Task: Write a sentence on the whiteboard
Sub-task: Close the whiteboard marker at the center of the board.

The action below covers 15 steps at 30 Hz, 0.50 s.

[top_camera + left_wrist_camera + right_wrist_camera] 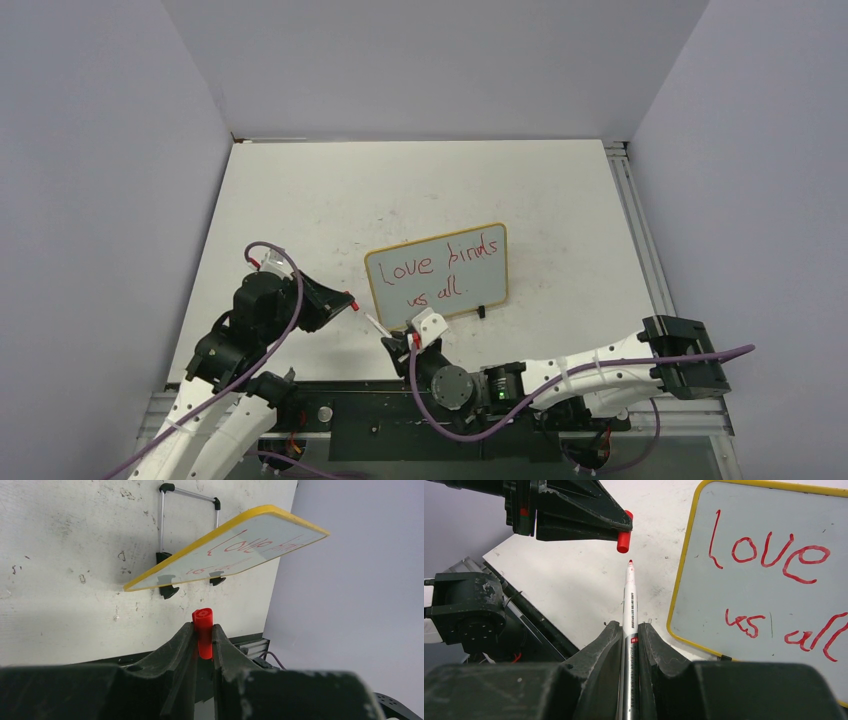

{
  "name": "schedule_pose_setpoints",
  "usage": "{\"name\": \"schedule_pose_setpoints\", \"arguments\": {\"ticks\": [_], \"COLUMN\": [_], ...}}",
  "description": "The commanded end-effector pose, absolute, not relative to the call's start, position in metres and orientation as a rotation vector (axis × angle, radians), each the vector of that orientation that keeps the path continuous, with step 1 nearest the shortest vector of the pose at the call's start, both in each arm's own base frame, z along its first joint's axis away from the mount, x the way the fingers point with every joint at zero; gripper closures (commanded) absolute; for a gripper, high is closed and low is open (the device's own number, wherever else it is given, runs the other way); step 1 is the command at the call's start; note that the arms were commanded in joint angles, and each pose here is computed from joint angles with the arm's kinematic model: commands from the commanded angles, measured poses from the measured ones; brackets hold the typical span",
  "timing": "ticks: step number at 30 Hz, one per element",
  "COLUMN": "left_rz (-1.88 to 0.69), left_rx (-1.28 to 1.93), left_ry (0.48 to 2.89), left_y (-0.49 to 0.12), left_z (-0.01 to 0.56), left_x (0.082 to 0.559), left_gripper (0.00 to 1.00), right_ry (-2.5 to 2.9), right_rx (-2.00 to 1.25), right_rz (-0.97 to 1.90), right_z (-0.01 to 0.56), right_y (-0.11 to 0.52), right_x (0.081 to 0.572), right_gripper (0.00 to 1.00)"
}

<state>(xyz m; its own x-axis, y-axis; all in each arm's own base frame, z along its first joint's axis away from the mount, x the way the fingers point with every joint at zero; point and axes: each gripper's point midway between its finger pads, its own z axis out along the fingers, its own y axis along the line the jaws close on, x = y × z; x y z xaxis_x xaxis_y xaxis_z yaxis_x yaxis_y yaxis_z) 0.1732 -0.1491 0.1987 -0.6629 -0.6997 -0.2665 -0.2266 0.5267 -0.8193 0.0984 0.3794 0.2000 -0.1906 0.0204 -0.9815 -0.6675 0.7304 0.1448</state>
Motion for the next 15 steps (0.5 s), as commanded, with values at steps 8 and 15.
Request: {"name": "schedule_pose_setpoints", "arguments": {"ticks": [8, 15], "left_rz": [-1.115, -1.118], "left_rx": [-0.726, -0.727], "left_ry": [2.108, 2.104], "left_y": [-0.1516, -0.1517], "left_z": [0.2225, 0.2231], "left_x": [0.1772, 0.1776], "left_gripper": [1.0, 1.0], "right_ry": [1.636, 1.631], "right_rx": [-0.445, -0.444], "right_rz": [0.723, 0.724], "right_z": [0.2239, 0.2257], "right_y": [0.3899, 0.3902], "right_x": [0.1046, 0.1066], "right_gripper": [0.95, 0.95]}}
